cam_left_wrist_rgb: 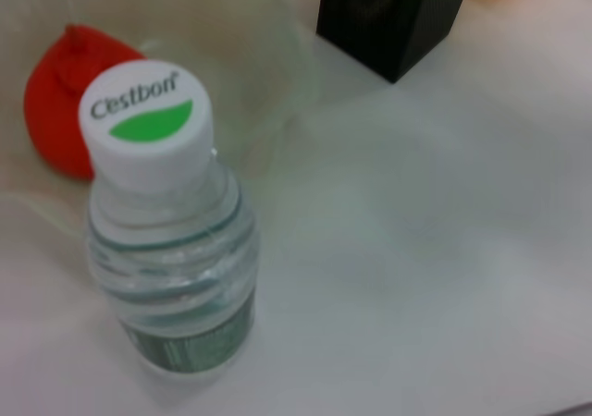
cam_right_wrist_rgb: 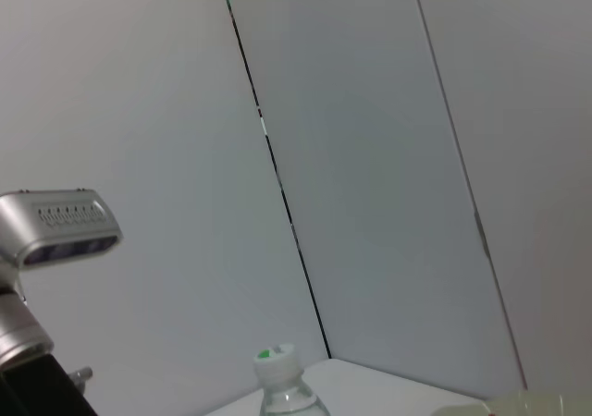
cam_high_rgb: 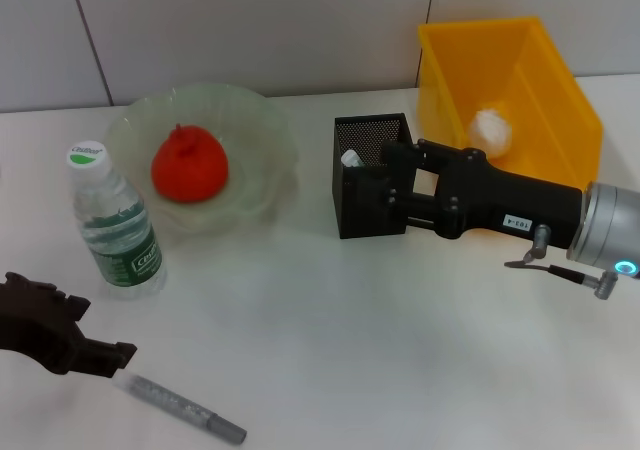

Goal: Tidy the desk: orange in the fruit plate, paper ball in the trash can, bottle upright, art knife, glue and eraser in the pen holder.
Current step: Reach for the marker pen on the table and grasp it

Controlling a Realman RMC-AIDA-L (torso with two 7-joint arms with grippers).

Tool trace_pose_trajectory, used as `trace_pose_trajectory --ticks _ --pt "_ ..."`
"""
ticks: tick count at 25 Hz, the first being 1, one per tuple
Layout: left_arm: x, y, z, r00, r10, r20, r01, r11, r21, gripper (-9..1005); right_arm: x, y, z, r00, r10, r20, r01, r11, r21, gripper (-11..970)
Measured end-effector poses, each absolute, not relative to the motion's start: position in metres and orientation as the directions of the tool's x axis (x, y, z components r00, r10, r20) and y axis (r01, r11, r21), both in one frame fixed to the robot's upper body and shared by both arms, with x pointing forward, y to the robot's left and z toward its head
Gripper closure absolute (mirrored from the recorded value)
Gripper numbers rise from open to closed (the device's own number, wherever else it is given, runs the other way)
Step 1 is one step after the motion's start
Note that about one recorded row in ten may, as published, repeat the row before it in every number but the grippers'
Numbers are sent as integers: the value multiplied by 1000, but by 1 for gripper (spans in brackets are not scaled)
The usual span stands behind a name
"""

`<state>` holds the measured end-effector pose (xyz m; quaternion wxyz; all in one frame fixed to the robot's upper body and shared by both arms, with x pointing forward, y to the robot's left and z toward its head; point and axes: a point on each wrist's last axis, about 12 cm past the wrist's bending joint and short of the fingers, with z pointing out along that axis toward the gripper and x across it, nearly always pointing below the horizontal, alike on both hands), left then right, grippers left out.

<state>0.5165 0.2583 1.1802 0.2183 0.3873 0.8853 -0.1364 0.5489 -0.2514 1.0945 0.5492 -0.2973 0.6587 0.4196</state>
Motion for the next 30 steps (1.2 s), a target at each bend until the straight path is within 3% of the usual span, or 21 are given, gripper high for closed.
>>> trace_pose_trajectory --ticks 12,20,21,30 --pt "512 237 1175 -583 703 -407 789 609 -77 329 550 -251 1091 -233 76 -970 -839 488 240 226" --pt "512 210 1166 -454 852 -260 878 477 32 331 550 -252 1090 -236 76 -969 -835 495 242 226" --pt "510 201 1164 -399 889 -227 905 421 58 331 549 -252 1089 -237 77 -968 -834 495 244 226" --pt "513 185 1168 -243 947 -212 957 269 108 334 544 -253 1083 -262 90 -961 -828 491 271 226"
